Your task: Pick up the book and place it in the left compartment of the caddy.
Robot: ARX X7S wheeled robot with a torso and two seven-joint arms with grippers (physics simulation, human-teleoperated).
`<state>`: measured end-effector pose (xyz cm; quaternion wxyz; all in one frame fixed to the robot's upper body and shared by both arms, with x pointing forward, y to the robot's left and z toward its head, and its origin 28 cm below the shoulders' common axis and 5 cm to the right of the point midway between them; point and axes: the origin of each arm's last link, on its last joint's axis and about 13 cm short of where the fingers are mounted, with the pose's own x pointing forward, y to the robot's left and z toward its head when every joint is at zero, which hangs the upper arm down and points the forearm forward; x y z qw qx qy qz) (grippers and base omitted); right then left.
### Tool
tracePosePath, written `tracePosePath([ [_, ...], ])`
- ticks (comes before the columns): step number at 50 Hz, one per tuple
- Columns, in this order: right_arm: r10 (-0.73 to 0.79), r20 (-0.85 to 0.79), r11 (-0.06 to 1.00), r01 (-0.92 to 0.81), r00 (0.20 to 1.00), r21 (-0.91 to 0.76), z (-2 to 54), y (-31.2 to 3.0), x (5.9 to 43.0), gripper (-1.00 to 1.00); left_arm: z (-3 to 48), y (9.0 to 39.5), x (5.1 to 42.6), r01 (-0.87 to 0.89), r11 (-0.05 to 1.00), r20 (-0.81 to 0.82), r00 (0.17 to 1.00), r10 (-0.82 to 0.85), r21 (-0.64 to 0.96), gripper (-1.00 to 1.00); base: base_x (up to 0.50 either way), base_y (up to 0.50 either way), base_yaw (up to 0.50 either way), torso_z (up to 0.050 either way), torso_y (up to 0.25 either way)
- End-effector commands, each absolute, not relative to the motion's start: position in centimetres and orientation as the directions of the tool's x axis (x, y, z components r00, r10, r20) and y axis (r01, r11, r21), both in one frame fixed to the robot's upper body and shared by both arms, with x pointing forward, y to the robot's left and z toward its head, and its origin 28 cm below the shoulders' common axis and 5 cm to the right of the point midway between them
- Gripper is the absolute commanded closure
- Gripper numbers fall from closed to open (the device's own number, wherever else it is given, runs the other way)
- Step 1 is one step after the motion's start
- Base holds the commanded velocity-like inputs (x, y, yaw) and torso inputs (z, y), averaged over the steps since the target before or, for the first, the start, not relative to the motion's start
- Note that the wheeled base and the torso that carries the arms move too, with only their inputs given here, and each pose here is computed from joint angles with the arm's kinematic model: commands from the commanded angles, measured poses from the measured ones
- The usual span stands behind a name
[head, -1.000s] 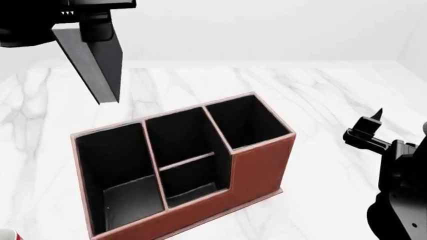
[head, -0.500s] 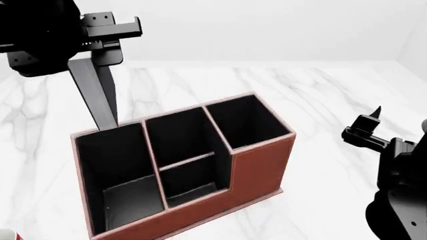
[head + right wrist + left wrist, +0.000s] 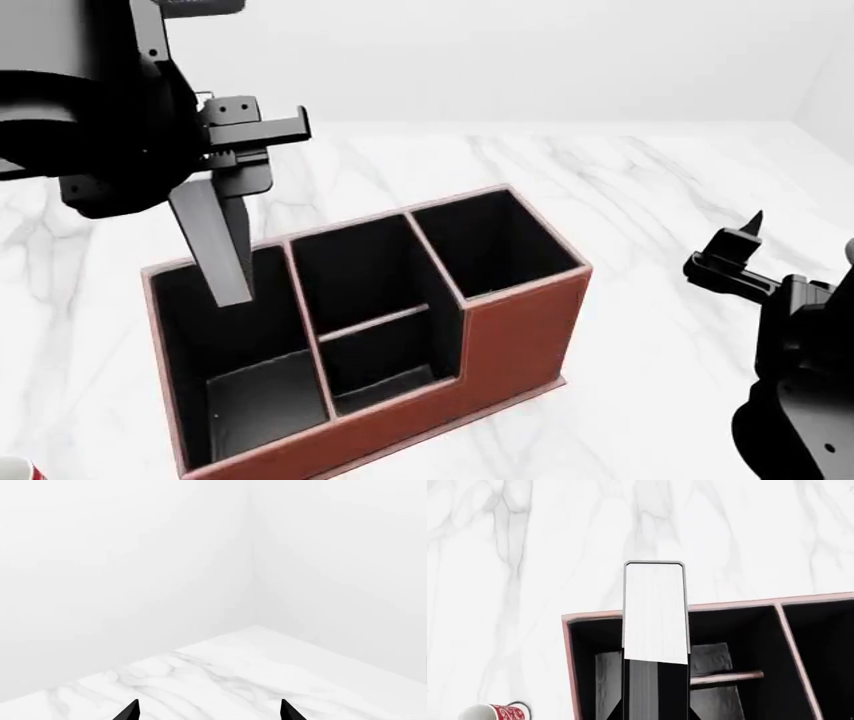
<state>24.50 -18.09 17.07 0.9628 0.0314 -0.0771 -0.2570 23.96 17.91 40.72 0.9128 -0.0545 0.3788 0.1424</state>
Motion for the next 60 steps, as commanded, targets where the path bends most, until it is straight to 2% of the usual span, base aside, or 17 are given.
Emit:
tracePosePath([
  [1, -0.500, 0.135, 0.866, 0.490, 0.855, 0.102, 17.2, -18.1, 24.6, -1.00, 39.9, 17.7, 23.5, -0.305, 0.952, -0.707, 0.670, 0.225, 0.014, 1.00, 0.00, 0.00, 0.00, 0.000, 0.000],
  [19, -0.498, 0.132, 0.867, 0.487, 0.857, 0.106, 17.1, -18.0, 24.6, -1.00, 38.1, 17.4, 22.4, -0.271, 0.961, -0.725, 0.651, 0.222, 0.051, 1.00, 0.00, 0.00, 0.00, 0.000, 0.001],
  [35, -0.495, 0.132, 0.868, 0.484, 0.859, 0.108, 17.0, -18.0, 24.5, -1.00, 34.9, 17.7, 22.7, -0.262, 0.961, -0.708, 0.663, 0.241, 0.082, 1.00, 0.00, 0.00, 0.00, 0.000, 0.001],
  [46, -0.499, 0.131, 0.866, 0.487, 0.857, 0.109, 17.1, -18.1, 24.4, -1.00, 32.4, 18.2, 23.3, -0.260, 0.964, -0.751, 0.625, 0.214, 0.058, 1.00, 0.00, 0.00, 0.00, 0.001, 0.001],
  [60, -0.500, 0.133, 0.866, 0.487, 0.856, 0.114, 17.2, -18.1, 24.4, -1.00, 30.8, 18.3, 23.5, -0.260, 0.963, -0.746, 0.627, 0.226, 0.073, 1.00, 0.00, 0.00, 0.00, 0.000, 0.001],
])
